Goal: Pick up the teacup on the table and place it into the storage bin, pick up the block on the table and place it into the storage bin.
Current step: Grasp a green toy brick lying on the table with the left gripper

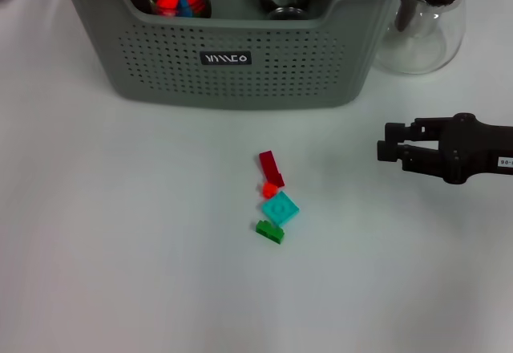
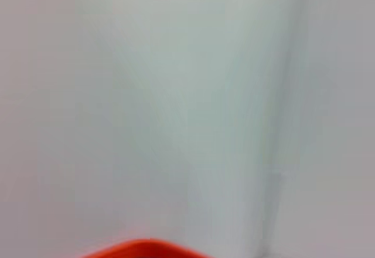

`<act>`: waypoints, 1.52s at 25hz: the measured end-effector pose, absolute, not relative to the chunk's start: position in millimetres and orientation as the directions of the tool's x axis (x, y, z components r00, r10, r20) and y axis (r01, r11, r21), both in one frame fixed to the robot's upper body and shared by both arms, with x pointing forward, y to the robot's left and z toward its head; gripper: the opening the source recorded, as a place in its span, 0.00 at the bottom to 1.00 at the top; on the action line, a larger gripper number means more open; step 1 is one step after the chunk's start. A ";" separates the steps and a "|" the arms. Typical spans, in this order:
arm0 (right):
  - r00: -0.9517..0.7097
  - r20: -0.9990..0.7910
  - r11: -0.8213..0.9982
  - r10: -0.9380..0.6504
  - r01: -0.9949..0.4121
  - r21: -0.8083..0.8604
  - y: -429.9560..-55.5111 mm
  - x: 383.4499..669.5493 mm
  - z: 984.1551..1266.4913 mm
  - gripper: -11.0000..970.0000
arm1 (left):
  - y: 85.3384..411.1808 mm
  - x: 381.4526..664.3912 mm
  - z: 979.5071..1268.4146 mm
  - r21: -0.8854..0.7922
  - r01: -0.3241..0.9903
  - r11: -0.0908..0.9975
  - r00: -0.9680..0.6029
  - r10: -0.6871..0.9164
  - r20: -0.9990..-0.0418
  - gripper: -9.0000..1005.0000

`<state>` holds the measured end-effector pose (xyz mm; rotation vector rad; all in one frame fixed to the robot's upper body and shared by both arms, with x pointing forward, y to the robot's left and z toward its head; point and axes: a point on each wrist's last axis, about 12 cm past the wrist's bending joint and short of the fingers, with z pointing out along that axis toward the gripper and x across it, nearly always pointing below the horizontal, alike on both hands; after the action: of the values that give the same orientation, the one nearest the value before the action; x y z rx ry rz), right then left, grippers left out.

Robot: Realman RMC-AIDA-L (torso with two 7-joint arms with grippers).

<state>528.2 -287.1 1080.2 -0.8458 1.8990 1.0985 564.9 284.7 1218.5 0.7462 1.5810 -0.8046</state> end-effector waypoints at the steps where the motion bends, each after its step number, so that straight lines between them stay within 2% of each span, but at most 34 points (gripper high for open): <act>1: -0.484 -0.860 0.408 -0.163 -0.827 0.388 -287.1 528.2 1080.2 0.44 | 290.3 552.0 1210.6 -0.095 0.843 0.530 -0.125 0.021 -0.992 0.56; 4: -0.486 -0.859 0.408 -0.161 -0.825 0.390 -287.3 528.3 1080.5 0.44 | 304.5 521.8 1169.2 -0.079 0.857 0.509 -0.113 0.037 -0.993 0.56; 7: -0.492 -0.856 0.411 -0.157 -0.821 0.396 -288.5 528.8 1081.5 0.44 | 302.6 497.9 1123.1 -0.062 0.877 0.476 -0.130 0.111 -0.985 0.55; 12: -0.491 -0.857 0.407 -0.157 -0.823 0.397 -286.8 531.0 1083.0 0.44 | 271.1 477.5 1057.4 -0.116 0.922 0.369 -0.190 0.169 -0.967 0.52; 15: -0.491 -0.856 0.405 -0.158 -0.823 0.398 -285.1 532.2 1083.4 0.44 | 253.7 476.5 1033.0 -0.118 0.932 0.343 -0.205 0.231 -0.951 0.51; 21: -0.497 -0.853 0.404 -0.158 -0.821 0.404 -284.3 532.3 1083.2 0.44 | 236.8 477.4 1010.3 -0.060 0.940 0.335 -0.172 0.317 -0.933 0.49; 38: -0.499 -0.852 0.400 -0.161 -0.822 0.406 -282.5 532.6 1083.1 0.44 | 214.3 479.9 994.7 -0.042 0.953 0.300 -0.161 0.383 -0.909 0.44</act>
<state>532.6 -282.5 1083.1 -0.8417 1.9091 1.1196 479.9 214.3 994.7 1.2199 1.7111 -0.8350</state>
